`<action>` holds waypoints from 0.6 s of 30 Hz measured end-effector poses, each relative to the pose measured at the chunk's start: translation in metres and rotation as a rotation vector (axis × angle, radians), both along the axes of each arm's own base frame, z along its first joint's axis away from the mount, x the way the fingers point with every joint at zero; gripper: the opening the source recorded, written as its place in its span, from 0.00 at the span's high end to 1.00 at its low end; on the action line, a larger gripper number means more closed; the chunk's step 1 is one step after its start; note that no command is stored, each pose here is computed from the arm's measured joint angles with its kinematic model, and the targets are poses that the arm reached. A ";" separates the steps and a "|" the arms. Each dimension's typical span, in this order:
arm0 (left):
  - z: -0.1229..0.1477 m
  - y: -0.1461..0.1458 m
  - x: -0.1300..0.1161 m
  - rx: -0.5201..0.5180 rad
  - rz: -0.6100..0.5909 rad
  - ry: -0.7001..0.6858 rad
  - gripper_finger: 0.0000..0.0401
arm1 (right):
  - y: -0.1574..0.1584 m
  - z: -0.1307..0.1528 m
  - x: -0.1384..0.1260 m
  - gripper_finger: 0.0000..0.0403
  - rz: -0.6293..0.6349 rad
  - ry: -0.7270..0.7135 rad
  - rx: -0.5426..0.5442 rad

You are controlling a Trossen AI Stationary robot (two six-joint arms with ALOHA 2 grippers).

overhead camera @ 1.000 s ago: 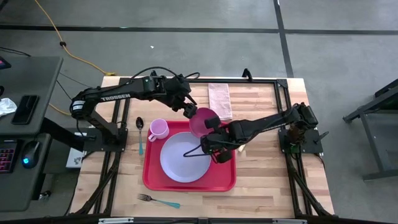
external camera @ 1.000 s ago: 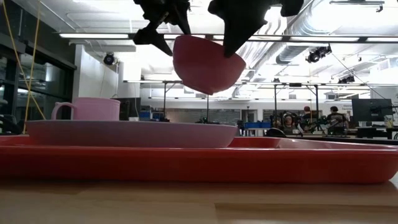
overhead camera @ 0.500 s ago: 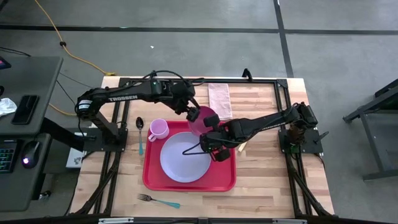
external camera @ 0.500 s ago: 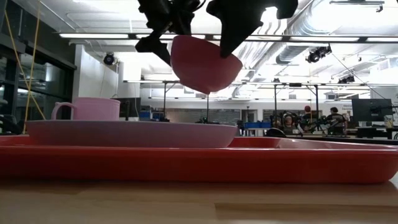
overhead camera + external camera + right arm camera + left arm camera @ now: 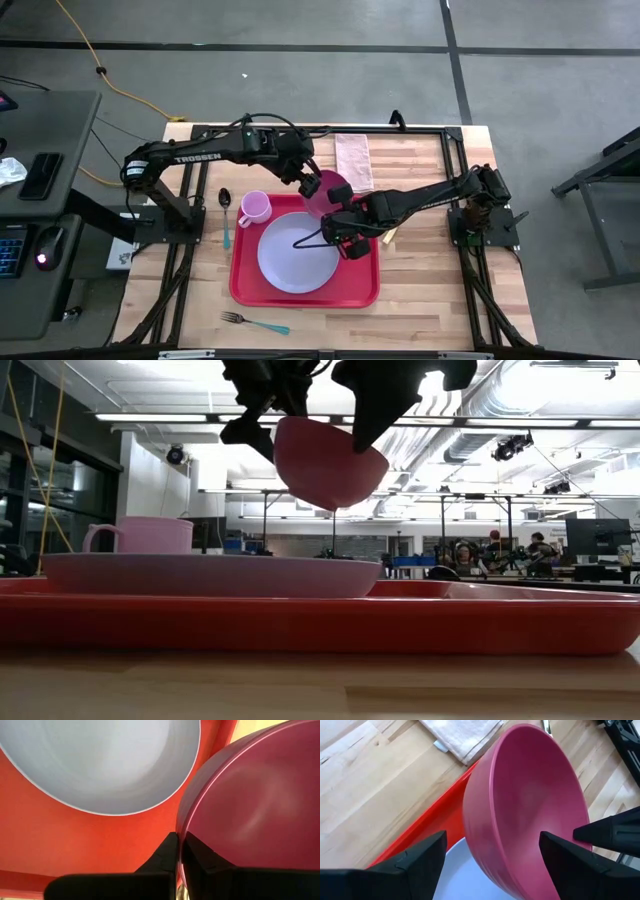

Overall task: Set up tray
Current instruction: Put the red bowl on top of the blue plate

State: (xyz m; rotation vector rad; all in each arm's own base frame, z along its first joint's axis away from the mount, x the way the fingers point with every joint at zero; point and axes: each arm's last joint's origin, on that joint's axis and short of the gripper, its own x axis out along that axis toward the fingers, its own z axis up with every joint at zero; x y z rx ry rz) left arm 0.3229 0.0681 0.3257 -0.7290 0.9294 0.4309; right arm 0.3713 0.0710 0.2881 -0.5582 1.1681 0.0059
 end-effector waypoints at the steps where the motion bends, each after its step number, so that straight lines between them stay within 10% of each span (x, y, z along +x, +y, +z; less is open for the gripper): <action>1: 0.000 0.000 0.000 0.001 -0.001 0.000 0.13 | 0.000 0.000 0.000 1.00 0.000 0.000 0.000; 18: 0.001 0.001 0.002 0.036 -0.045 -0.024 0.13 | 0.000 0.000 0.000 1.00 -0.007 -0.005 0.004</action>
